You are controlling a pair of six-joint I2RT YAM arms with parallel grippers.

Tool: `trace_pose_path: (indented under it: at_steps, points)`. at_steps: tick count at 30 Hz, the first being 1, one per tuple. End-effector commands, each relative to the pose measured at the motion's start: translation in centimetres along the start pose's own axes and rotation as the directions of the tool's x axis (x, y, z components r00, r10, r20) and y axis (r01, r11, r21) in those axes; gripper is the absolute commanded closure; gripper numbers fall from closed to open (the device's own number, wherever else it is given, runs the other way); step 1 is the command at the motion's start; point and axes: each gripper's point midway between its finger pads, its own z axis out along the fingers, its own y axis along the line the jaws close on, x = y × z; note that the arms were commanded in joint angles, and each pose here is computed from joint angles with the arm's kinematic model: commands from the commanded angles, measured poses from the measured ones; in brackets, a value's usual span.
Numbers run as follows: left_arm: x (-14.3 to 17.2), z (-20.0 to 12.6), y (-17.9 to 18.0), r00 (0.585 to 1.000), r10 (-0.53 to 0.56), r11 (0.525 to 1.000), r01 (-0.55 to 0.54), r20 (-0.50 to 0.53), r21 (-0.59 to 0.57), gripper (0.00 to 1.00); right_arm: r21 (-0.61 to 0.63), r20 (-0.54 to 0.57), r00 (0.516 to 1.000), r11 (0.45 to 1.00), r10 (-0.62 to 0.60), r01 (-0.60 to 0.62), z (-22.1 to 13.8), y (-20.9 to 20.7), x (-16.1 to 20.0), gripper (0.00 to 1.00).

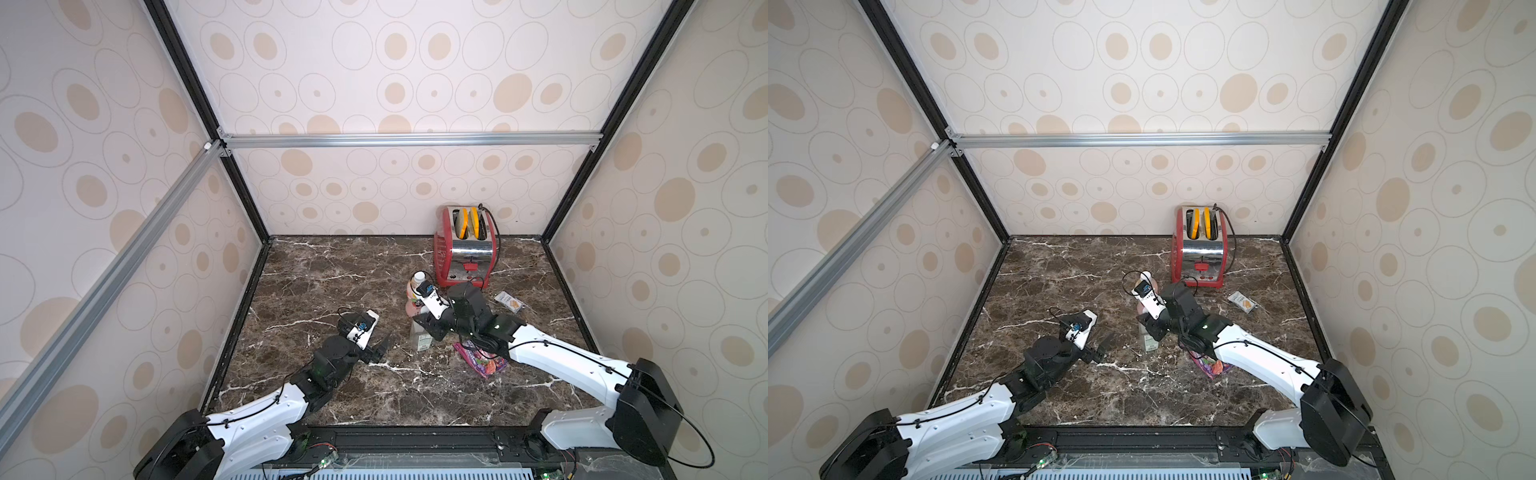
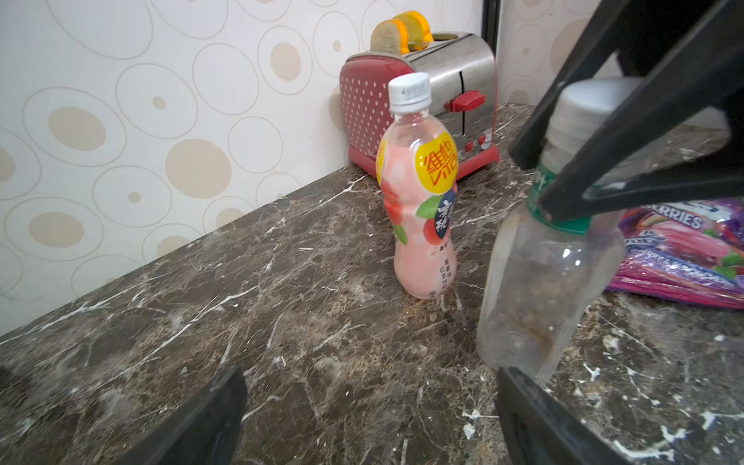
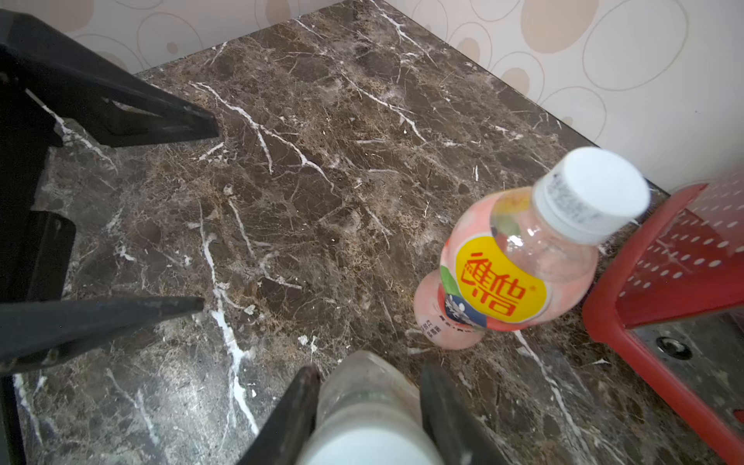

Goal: Screw on the bottle caps
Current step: Place the plastic bottle at the center of the board, then reset both arms

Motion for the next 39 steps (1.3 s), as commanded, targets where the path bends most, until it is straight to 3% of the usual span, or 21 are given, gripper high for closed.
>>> trace_pose_path:
  at_steps: [1, 19, 24, 26, 28, 29, 32, 35, 37, 39]
  points:
    - [0.3, 0.0, 0.9, 1.0, -0.019, 0.999, 0.018, -0.021, -0.048, 0.01, 0.029, -0.031, 0.999, 0.999, 0.041, -0.04, -0.1, -0.4, 0.4, 0.64]
    - [0.1, 0.0, 0.9, 1.0, -0.02, 0.999, 0.019, -0.021, -0.046, 0.01, 0.015, 0.03, 0.999, 1.0, 0.018, -0.019, -2.3, -0.1, -2.9, 0.24]
    - [-2.2, -0.1, 3.5, 0.988, -0.153, 0.977, 0.154, 0.023, -0.146, 0.01, 0.185, 0.112, 0.987, 0.978, -0.115, 0.093, -7.8, -3.2, -5.3, 0.09]
    - [-3.3, -0.4, 5.4, 0.983, -0.179, 0.954, 0.184, 0.044, -0.236, 0.01, 0.293, 0.14, 0.984, 0.954, -0.113, 0.068, -10.3, -6.0, -5.4, 0.03]
    - [-3.7, -0.6, 8.0, 0.984, -0.173, 0.921, 0.176, 0.04, -0.347, 0.01, 0.416, 0.164, 0.984, 0.909, -0.067, -0.008, -12.7, -9.9, -4.5, 0.0]
    - [-3.3, -0.7, 9.9, 0.983, -0.182, 0.892, 0.177, 0.028, -0.416, 0.01, 0.514, 0.164, 0.986, 0.855, -0.027, -0.062, -13.9, -12.6, -3.2, 0.0]
    - [-0.2, -1.7, 16.1, 0.968, -0.252, 0.768, 0.21, 0.016, -0.605, 0.01, 0.803, 0.133, 0.987, 0.573, 0.094, -0.163, -17.1, -20.4, 3.5, 0.0]
    - [1.7, -3.2, 20.3, 0.976, -0.22, 0.683, 0.144, -0.014, -0.716, 0.01, 0.887, 0.173, 0.951, 0.38, 0.256, -0.264, -18.8, -24.3, 10.1, 0.0]
    - [2.3, -3.5, 21.8, 0.98, -0.192, 0.652, 0.087, -0.052, -0.753, 0.01, 0.878, 0.251, 0.918, 0.327, 0.305, -0.349, -18.6, -25.8, 12.8, 0.0]
    - [3.7, -4.1, 23.4, 0.973, -0.219, 0.608, 0.085, -0.065, -0.789, 0.01, 0.895, 0.259, 0.929, 0.296, 0.265, -0.334, -17.9, -26.6, 14.7, 0.0]
